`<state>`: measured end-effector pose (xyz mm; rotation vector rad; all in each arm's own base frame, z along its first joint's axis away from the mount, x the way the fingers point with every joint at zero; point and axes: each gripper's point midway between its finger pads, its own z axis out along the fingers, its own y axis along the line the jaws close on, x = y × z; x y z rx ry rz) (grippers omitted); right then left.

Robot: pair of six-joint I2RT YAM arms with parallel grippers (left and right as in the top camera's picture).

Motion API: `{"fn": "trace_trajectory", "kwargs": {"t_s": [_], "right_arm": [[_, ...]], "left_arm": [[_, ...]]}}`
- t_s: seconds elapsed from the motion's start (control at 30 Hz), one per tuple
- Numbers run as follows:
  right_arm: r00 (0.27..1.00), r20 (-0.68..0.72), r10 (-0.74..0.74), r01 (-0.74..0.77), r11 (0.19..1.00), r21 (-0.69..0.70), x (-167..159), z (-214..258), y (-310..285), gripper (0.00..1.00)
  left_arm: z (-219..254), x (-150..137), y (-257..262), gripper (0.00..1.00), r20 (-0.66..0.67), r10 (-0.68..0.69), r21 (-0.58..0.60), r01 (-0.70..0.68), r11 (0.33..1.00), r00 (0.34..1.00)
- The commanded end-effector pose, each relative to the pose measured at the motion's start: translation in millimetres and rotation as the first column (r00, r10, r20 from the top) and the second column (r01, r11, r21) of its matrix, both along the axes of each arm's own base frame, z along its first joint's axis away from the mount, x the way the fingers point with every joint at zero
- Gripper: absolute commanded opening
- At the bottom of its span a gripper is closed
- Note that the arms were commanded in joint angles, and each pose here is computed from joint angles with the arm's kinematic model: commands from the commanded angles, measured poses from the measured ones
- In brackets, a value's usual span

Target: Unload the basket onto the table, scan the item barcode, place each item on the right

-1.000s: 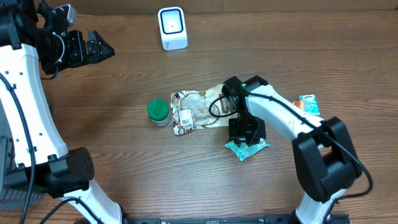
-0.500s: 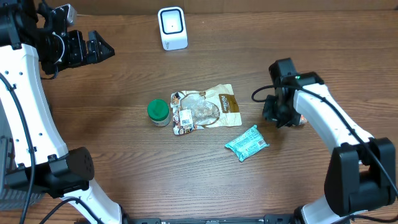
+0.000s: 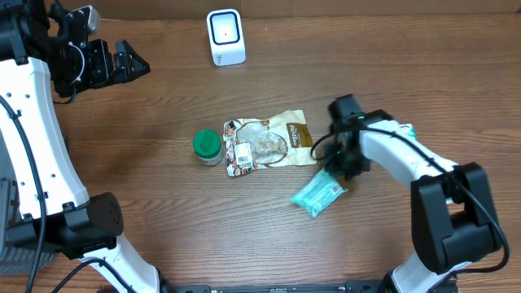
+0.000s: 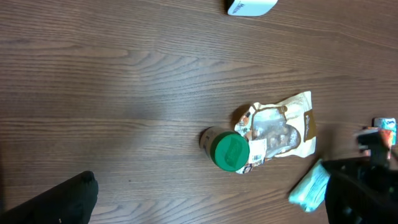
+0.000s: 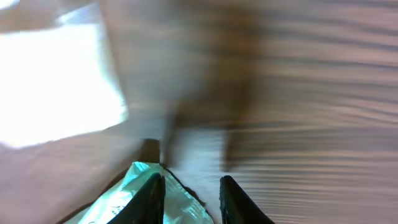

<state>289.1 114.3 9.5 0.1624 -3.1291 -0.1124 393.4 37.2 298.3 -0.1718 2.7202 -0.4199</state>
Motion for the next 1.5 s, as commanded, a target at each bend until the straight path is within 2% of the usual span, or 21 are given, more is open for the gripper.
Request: {"fn": "trace_trajectory", "kwargs": {"t_s": [0.0, 0.2, 0.33, 0.4, 0.47, 0.57, 0.77, 1.17, 1.33, 1.47], "right_arm": [[0.974, -0.018, 0.226, -0.223, 0.968, 0.114, -22.6, 1.3, 47.8, 0.27], [0.877, 0.005, 0.481, -0.470, 0.854, 0.220, -63.1, 10.2, 114.6, 0.32], [0.876, -0.008, 0.483, -0.469, 0.853, 0.230, -65.2, 29.8, 126.9, 0.33], [0.921, -0.027, 0.390, -0.378, 0.906, 0.189, -54.8, 42.2, 119.3, 0.33], [0.985, -0.045, 0.168, -0.167, 0.985, 0.040, -37.2, 52.4, 85.7, 0.37], [0.995, -0.061, -0.073, 0.065, 0.991, -0.115, -31.0, 54.3, 39.3, 0.38], [0.983, -0.121, -0.141, 0.123, 0.982, -0.145, -45.2, 28.3, 13.1, 0.35], [0.978, -0.112, 0.176, -0.183, 0.981, -0.058, -71.9, 7.5, 61.1, 0.32], [0.908, -0.076, 0.413, -0.394, 0.900, 0.185, -89.2, 12.1, 116.8, 0.33], [0.910, -0.078, 0.408, -0.376, 0.890, 0.258, -90.2, 20.7, 128.4, 0.29]], "left_arm": [[4.9, -1.1, -2.0, 1.00, 0.018, -0.021, 0.017, 0.021, 1.000, 1.000], [4.9, -1.1, -2.0, 1.00, 0.018, -0.021, 0.017, 0.021, 1.000, 1.000], [4.9, -1.1, -2.0, 0.99, 0.018, -0.021, 0.017, 0.021, 1.000, 1.000], [4.9, -1.1, -2.0, 1.00, 0.018, -0.021, 0.017, 0.021, 1.000, 1.000], [4.9, -1.1, -2.0, 1.00, 0.018, -0.021, 0.017, 0.021, 1.000, 1.000], [4.9, -1.1, -2.0, 1.00, 0.018, -0.021, 0.017, 0.021, 1.000, 1.000], [4.9, -1.1, -2.0, 1.00, 0.018, -0.021, 0.017, 0.021, 1.000, 1.000], [4.9, -1.1, -2.0, 0.99, 0.018, -0.021, 0.017, 0.021, 1.000, 1.000], [4.5, -0.9, -2.0, 1.00, 0.017, -0.022, 0.016, 0.021, 1.000, 1.000], [4.5, -0.9, -2.0, 1.00, 0.017, -0.021, 0.017, 0.021, 1.000, 1.000]]}}
